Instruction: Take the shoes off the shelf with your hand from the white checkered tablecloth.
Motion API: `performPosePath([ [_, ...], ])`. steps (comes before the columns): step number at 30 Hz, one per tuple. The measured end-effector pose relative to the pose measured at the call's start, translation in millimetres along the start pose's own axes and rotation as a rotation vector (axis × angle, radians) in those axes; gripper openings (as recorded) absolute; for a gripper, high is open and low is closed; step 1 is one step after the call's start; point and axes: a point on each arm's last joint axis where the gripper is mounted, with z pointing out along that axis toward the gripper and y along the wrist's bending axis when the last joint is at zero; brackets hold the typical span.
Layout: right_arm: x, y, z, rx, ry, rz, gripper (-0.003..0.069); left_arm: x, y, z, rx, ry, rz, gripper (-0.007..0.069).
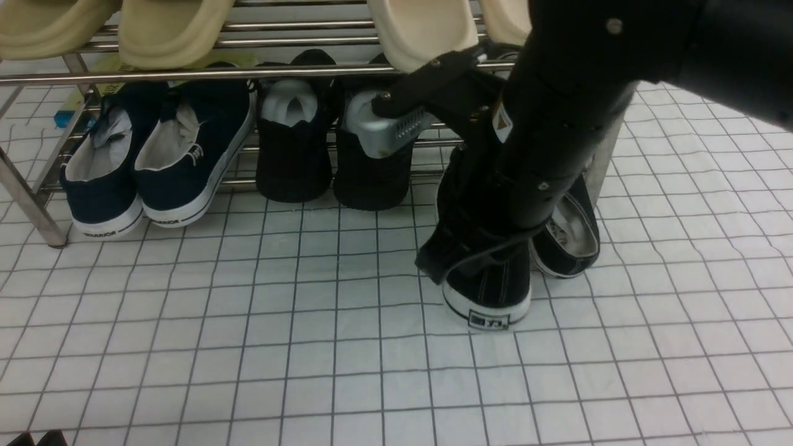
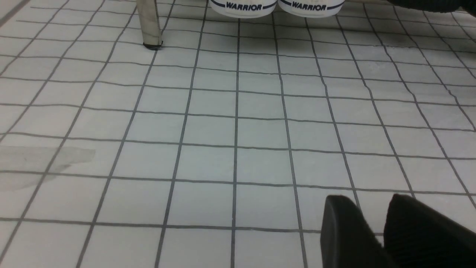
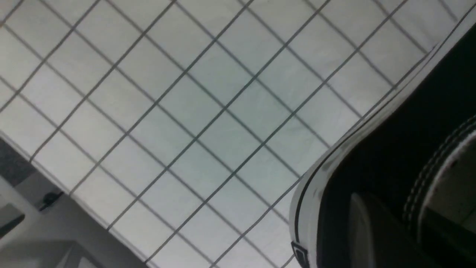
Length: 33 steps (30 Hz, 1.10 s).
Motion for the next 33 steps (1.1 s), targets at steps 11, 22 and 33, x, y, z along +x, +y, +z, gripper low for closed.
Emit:
performPosePath([
  [11,31,0,24,-0.03,0.124,-0.059,0.0038,0,0,0,0.0,0.0,0.0,0.0215],
  [22,29,10,25,-0.149,0.086,-0.234,0.0038,0,0,0,0.0,0.0,0.0,0.0225],
  [33,21,7,61,-0.14,0.121,-0.24,0.0042,0,0,0,0.0,0.0,0.0,0.0236],
])
